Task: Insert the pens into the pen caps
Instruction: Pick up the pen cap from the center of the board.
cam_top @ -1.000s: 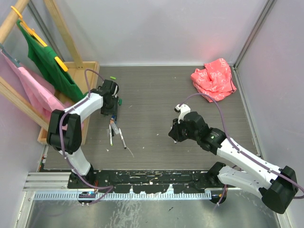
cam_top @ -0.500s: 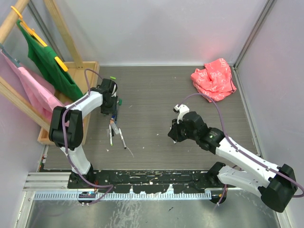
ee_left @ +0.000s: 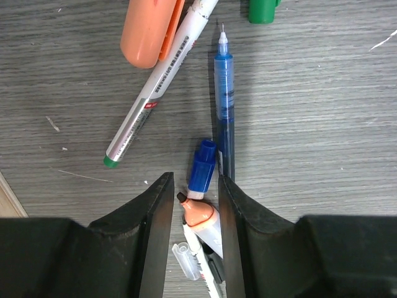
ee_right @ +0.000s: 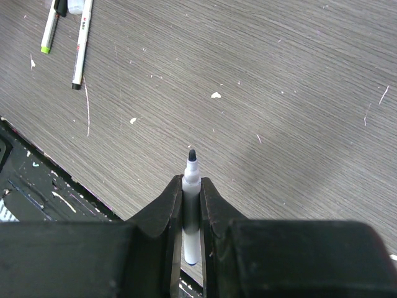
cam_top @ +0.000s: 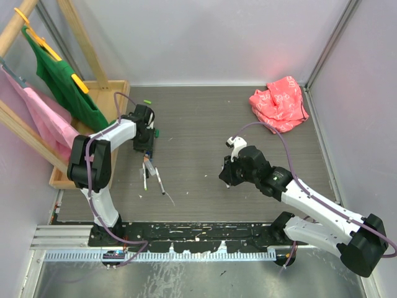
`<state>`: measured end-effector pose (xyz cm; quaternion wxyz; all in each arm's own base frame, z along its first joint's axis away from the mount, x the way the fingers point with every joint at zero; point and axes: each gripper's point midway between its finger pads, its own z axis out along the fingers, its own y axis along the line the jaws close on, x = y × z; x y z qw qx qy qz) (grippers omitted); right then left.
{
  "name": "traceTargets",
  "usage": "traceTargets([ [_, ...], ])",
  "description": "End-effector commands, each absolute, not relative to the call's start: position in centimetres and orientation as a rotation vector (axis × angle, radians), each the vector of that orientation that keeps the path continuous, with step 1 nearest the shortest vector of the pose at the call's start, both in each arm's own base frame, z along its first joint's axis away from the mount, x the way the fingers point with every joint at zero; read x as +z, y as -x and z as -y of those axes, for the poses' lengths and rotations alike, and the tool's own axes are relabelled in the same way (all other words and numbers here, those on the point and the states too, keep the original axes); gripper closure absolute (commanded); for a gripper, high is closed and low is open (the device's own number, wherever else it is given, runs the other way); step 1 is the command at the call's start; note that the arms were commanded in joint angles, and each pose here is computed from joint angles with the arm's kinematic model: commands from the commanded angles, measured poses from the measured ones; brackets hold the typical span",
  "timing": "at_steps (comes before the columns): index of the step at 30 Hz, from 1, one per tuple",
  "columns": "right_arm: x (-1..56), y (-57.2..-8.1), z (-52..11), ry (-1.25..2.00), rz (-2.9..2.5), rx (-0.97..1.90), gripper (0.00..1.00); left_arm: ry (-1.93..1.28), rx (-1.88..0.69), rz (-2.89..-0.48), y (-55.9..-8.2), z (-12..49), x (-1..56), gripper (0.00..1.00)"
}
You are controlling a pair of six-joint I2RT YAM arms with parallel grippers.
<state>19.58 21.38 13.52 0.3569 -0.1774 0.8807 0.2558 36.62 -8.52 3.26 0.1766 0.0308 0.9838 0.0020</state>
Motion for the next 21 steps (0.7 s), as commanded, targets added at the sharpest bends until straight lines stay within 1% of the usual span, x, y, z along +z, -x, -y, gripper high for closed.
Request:
traceTargets([
  [1, 14.7, -20.1, -21.9, 0.464, -2.214, 0.691, 1.0, -0.086, 0.006, -2.73, -38.5, 8.5, 4.4, 0.65],
  [12, 14.6, -20.1, -22.0, 0.468, -2.217, 0.693, 1.0, -0.076, 0.001, -2.738, -38.6, 8.2, 4.0, 0.67],
  [18, 14.5, -20.0, -22.0, 0.469, -2.218, 0.694, 1.0, -0.074, -0.018, -2.758, -38.5, 8.5, 3.2, 0.72],
  [21, 14.6, -20.0, -21.9, 0.469, -2.216, 0.693, 1.0, -0.074, -0.026, -2.764, -38.4, 8.6, 3.1, 0.77],
])
